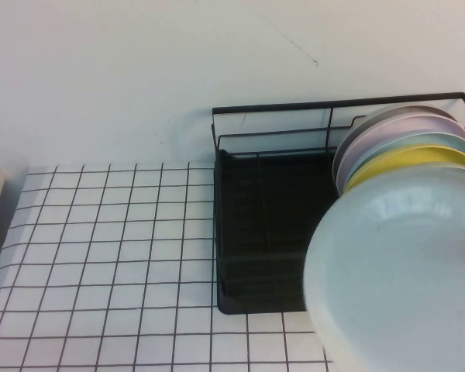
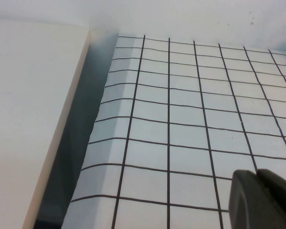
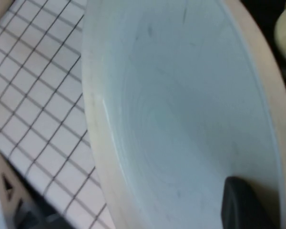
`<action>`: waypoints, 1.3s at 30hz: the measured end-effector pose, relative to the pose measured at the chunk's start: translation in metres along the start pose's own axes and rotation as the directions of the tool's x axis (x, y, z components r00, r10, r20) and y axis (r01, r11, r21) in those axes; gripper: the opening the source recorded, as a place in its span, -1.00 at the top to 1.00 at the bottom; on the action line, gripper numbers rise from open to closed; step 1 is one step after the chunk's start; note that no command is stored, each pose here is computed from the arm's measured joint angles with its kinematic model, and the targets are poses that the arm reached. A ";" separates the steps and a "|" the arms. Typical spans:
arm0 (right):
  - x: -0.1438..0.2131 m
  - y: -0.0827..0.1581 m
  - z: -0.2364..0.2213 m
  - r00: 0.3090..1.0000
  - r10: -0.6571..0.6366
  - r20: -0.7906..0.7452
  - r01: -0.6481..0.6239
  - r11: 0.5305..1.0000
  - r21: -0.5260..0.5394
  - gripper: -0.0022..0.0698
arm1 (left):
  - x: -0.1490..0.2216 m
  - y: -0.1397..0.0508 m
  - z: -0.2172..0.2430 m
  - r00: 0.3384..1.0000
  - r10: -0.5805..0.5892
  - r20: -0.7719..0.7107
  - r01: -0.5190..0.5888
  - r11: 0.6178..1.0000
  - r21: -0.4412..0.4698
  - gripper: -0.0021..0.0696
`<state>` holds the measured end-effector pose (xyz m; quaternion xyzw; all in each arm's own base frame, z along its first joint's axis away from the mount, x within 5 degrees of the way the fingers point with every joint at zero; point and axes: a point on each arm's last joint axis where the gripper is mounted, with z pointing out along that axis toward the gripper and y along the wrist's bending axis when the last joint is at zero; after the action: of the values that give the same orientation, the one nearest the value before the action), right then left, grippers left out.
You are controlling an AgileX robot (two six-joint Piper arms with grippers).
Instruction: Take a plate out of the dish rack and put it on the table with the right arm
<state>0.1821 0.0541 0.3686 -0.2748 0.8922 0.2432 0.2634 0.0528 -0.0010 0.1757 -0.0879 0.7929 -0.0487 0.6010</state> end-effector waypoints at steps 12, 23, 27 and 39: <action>0.087 -0.051 0.122 0.951 0.278 -0.135 -0.287 0.957 -0.050 0.64 | 0.000 0.000 0.000 1.000 0.000 0.000 0.000 1.000 0.000 0.95; 0.101 -0.089 0.175 0.925 0.289 -0.247 -0.310 0.949 -0.049 0.08 | 0.000 0.000 0.000 1.000 0.000 0.000 0.000 1.000 0.000 0.95; 0.095 -0.095 0.175 0.933 0.192 -0.306 -0.224 0.972 -0.071 0.00 | 0.000 0.000 0.000 1.000 0.000 0.000 0.000 1.000 0.000 0.95; 0.045 -0.112 0.125 0.809 0.172 -0.562 -0.155 0.985 0.079 0.01 | 0.000 0.000 0.000 1.000 0.000 0.000 0.000 1.000 0.000 0.95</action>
<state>0.2617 0.0288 0.2161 -0.2529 0.9537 0.1595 -0.0314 0.0528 -0.0010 0.1757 -0.0879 0.7929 -0.0487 0.6010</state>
